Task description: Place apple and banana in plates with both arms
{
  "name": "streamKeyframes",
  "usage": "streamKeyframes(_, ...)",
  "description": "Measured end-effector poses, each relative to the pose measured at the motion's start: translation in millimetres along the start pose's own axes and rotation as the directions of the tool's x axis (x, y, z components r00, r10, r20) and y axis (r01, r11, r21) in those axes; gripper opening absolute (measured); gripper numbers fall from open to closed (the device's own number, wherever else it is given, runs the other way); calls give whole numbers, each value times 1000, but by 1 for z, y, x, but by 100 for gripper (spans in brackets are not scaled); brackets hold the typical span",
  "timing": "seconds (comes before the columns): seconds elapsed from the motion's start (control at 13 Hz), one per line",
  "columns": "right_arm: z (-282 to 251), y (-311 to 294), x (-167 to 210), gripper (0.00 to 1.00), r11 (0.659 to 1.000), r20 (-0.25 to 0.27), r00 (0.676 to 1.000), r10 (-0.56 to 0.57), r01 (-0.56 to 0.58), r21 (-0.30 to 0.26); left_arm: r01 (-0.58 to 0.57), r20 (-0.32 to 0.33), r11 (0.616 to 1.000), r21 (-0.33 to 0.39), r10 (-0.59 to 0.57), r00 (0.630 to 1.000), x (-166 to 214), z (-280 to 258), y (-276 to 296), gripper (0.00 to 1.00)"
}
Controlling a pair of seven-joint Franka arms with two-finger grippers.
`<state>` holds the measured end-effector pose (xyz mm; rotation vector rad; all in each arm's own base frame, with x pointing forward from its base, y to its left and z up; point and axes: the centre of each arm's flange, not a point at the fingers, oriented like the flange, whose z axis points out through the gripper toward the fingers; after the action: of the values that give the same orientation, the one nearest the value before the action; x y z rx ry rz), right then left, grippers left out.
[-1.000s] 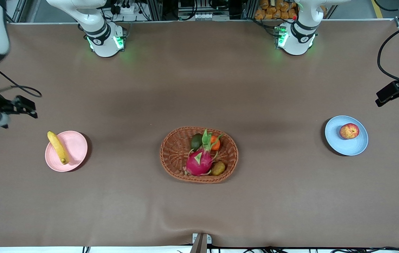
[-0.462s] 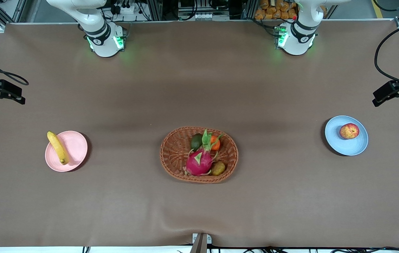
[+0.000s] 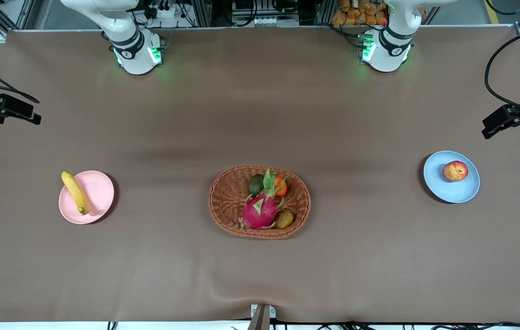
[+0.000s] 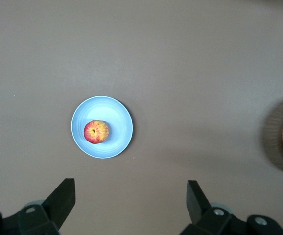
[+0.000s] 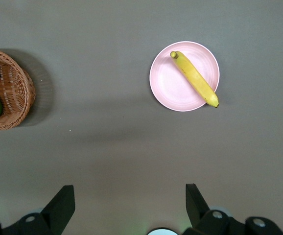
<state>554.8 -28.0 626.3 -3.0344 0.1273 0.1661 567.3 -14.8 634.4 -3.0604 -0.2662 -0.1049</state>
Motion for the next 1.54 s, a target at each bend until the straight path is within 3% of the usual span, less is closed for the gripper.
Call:
streamKeyframes(0.38, -1, 5, 1, 100, 999, -6, 1000, 7, -7, -33, -13, 2, 1000, 0, 13, 1000, -1, 0, 2, 100)
streamKeyframes(1.54, 0, 5, 4, 100, 999, -19, 1000, 6, -7, -37, -18, 5, 1000, 1, 18, 1000, 0, 1, -4, 100)
